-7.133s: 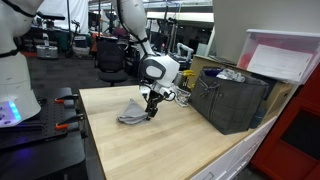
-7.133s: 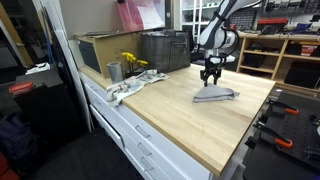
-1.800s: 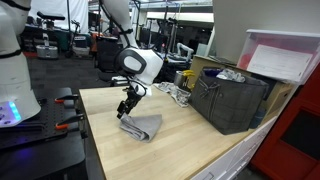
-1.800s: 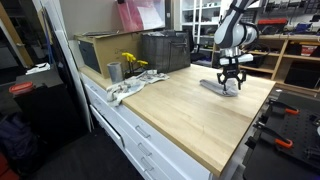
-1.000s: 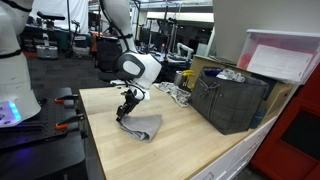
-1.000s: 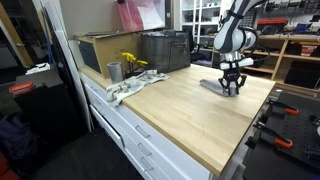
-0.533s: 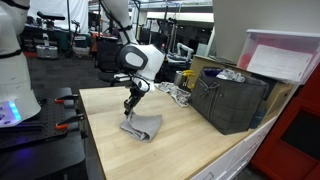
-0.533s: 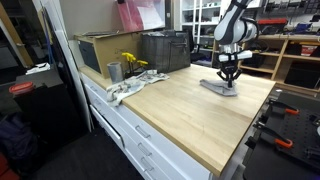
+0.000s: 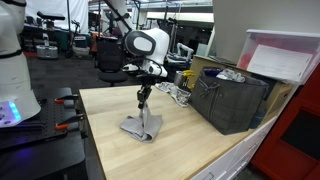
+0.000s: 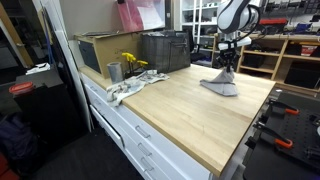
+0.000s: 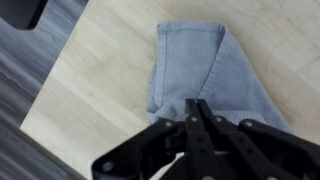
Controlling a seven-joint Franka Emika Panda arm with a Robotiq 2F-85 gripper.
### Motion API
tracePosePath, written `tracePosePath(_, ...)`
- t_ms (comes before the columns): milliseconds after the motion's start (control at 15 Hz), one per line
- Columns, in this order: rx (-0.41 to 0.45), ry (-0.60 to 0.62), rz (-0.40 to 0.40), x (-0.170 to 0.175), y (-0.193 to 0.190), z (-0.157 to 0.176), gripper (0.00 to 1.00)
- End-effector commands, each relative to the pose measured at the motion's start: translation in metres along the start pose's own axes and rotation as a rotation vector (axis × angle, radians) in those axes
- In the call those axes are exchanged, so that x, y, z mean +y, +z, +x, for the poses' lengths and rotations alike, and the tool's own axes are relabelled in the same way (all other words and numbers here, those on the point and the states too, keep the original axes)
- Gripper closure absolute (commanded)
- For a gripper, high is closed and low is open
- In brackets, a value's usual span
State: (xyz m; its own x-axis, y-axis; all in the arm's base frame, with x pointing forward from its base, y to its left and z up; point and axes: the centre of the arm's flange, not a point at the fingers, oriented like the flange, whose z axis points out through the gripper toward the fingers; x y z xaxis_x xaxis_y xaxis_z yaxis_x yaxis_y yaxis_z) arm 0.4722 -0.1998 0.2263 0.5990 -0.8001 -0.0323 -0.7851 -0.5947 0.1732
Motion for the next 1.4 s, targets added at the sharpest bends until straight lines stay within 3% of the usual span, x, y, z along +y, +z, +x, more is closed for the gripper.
tracePosePath(0, 0.168, 0.01, -0.027, -0.009, -0.043, 0.036, 0.99)
tracePosePath(333, 0.375, -0.018, -0.072, -0.039, -0.077, 0.078, 0.99)
tracePosePath(400, 0.4, -0.027, -0.084, -0.045, -0.082, 0.084, 0.71)
tracePosePath(467, 0.432, -0.033, -0.091, -0.049, -0.086, 0.087, 0.69)
tracePosePath(800, 0.535, -0.092, -0.129, -0.05, -0.086, 0.08, 0.33)
tracePosePath(1067, 0.466, -0.119, -0.13, -0.032, -0.075, 0.059, 0.03)
tracePosePath(1333, 0.318, -0.108, -0.112, -0.01, -0.042, 0.037, 0.0)
